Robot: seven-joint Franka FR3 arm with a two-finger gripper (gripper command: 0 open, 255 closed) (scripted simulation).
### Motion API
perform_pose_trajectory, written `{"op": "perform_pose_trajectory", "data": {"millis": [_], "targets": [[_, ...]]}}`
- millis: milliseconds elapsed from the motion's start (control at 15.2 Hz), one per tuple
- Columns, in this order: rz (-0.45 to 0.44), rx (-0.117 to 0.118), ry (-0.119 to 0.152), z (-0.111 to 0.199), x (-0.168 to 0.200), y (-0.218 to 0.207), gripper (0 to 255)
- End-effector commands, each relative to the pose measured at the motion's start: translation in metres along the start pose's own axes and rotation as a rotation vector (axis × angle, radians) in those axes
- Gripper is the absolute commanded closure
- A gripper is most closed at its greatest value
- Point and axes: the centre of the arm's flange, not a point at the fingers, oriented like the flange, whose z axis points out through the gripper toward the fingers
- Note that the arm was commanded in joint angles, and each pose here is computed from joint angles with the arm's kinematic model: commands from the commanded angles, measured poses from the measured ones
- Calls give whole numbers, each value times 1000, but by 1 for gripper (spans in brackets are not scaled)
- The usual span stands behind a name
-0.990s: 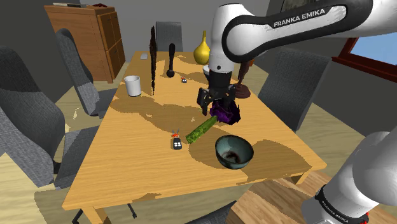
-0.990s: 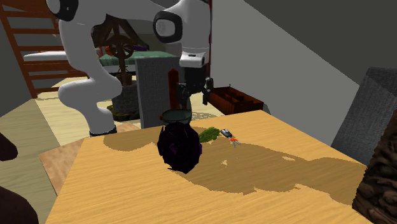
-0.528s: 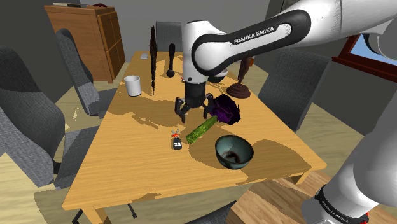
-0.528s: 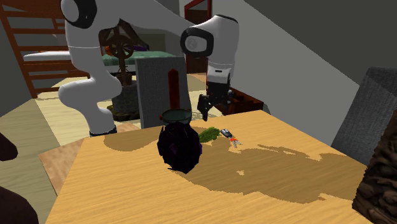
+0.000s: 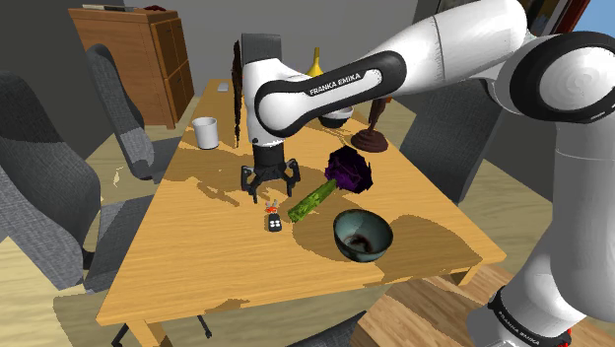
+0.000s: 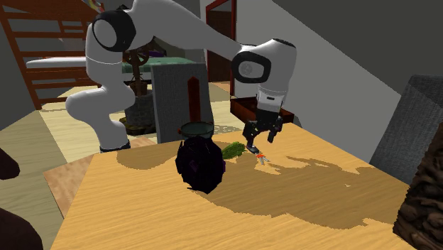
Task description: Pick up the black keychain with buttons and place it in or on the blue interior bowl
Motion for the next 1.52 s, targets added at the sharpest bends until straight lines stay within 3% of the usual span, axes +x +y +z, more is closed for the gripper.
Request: {"op": "perform_pose_trajectory", "data": {"millis": [0, 330, 858, 924, 1452], "targets": [[3, -1, -1, 11, 2, -3, 0], [3, -1, -1, 35, 2, -3, 0], [3, -1, -1, 35, 2, -3, 0], [3, -1, -1, 35, 2, -3, 255], [3, -1, -1, 35, 2, -3, 255]]}}
